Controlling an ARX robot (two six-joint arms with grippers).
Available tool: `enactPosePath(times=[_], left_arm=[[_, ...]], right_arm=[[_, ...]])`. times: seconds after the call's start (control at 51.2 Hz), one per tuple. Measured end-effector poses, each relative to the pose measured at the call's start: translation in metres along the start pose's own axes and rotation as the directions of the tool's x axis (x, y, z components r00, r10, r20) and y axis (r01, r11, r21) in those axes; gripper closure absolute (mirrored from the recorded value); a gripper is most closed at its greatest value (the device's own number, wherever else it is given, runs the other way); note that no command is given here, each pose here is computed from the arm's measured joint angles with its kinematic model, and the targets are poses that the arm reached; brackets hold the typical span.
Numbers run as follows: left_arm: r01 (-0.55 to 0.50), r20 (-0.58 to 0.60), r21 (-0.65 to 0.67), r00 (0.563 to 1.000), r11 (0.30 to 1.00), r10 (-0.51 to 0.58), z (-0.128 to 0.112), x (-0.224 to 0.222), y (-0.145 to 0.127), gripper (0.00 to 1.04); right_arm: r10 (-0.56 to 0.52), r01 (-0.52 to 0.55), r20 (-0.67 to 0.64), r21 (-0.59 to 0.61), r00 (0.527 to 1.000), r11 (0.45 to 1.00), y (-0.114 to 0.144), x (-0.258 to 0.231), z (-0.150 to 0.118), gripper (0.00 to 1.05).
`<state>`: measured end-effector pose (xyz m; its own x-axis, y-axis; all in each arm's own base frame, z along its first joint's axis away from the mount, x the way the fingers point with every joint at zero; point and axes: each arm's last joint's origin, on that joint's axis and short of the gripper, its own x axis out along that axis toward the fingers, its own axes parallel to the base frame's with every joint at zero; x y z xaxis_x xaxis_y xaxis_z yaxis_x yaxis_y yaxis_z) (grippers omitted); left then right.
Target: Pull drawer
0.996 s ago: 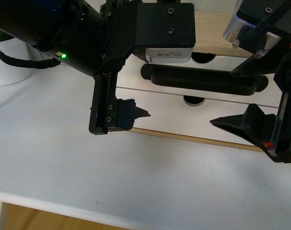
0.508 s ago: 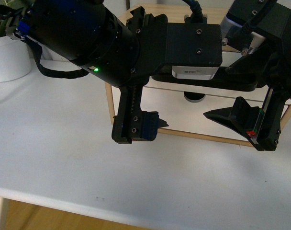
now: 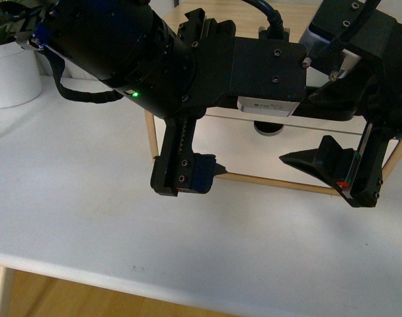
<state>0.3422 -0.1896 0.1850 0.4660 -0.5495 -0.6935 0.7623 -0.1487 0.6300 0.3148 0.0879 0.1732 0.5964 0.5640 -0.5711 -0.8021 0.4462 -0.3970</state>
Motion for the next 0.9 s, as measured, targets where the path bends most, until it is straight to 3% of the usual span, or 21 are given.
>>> enactPosePath(times=[0.898], left_arm=[[0.060, -0.009, 0.021, 0.998, 0.998, -0.060, 0.0089, 0.0013, -0.0031, 0.06]], right_arm=[[0.131, -0.135, -0.086, -0.048, 0.988, 0.990, -0.0043, -0.0026, -0.0070, 0.09]])
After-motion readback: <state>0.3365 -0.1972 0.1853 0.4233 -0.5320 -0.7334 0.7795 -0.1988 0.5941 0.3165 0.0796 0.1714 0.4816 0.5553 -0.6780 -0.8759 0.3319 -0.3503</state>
